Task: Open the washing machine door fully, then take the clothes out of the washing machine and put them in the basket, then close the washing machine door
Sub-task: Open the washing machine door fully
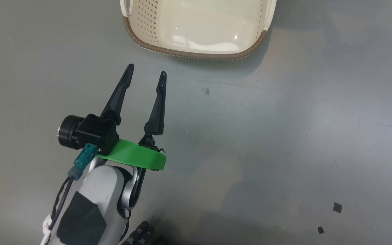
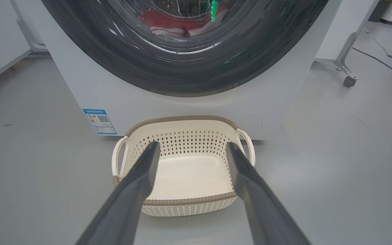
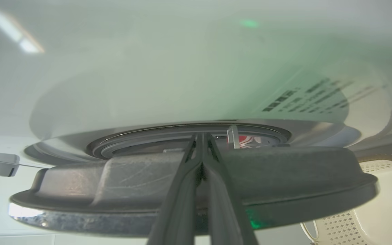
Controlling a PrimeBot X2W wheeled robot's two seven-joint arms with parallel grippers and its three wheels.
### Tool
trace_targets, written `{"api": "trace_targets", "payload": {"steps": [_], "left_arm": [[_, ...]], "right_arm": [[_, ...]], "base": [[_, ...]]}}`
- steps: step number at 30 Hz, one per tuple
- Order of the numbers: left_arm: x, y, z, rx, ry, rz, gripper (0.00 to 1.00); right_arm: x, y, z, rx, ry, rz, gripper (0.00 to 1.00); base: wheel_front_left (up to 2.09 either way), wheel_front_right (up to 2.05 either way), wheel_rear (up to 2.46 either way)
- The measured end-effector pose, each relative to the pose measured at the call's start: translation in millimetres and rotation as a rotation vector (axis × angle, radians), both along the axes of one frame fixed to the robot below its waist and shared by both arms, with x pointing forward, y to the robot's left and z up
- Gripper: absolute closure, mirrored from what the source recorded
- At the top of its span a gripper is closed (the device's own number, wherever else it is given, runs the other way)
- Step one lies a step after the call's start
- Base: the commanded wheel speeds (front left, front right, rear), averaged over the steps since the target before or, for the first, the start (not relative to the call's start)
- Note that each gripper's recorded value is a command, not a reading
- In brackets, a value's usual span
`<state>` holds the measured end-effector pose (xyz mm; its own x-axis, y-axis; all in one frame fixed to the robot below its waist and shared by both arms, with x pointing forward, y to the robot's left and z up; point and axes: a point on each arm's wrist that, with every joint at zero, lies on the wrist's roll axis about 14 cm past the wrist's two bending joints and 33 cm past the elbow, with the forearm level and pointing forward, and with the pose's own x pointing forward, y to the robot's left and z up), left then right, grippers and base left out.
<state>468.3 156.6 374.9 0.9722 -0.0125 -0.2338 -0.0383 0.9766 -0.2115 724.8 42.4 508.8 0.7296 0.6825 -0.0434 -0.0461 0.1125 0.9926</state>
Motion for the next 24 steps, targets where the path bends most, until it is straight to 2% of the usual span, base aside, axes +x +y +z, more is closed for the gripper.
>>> {"api": "trace_targets", "payload": {"steps": [13,24], "left_arm": [[-1.1,-0.6,7.4,-0.002,-0.012,0.000,0.00],[0.4,-4.2,21.0,-0.007,-0.044,-0.003,0.00]], "right_arm": [[-13.8,12.7,3.0,0.014,0.047,0.100,1.00],[-32.6,20.0,6.7,-0.018,0.073,0.165,1.00]], "base": [[0.00,0.00,0.00],[0.00,0.00,0.00]]}}
